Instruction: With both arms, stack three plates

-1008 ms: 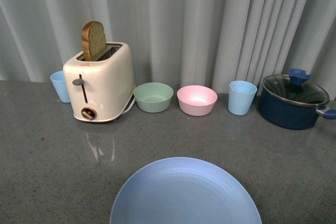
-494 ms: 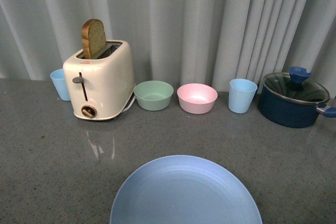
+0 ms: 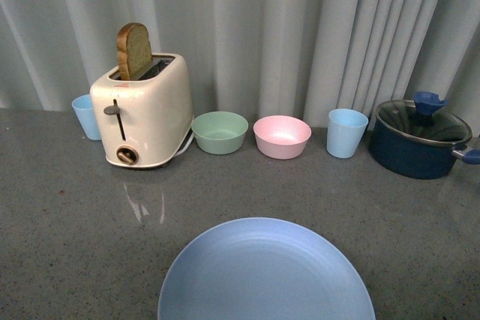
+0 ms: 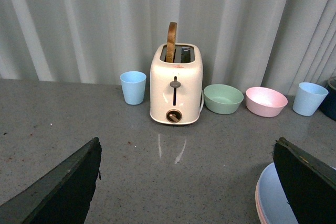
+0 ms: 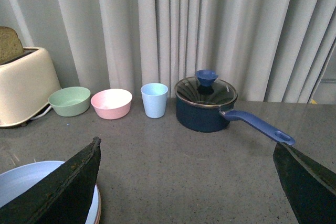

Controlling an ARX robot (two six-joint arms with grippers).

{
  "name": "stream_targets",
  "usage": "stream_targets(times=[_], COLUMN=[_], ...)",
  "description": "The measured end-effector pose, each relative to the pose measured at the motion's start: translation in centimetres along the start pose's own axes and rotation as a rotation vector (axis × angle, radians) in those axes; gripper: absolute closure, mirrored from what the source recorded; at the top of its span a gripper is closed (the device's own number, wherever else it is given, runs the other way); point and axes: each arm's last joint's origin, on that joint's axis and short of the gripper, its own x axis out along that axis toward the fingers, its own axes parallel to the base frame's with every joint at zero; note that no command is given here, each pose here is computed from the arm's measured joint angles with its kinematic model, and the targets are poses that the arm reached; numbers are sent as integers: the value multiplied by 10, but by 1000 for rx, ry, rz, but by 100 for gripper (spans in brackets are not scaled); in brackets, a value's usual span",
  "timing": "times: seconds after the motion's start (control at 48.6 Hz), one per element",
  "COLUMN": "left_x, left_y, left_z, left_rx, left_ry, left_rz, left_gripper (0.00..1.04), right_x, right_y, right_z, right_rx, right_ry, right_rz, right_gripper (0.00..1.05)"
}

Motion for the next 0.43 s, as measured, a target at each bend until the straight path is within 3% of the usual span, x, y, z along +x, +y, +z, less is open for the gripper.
stream_targets(times=[0.432], left_x=[0], left_y=[0], left_z=[0], left_rx=[0], left_ry=[0], left_rz=[0], left_gripper=[7], right_x=[0], right_y=[0], right_z=[0], right_rx=[0], right_ry=[0], right_rz=[0], right_gripper=[7])
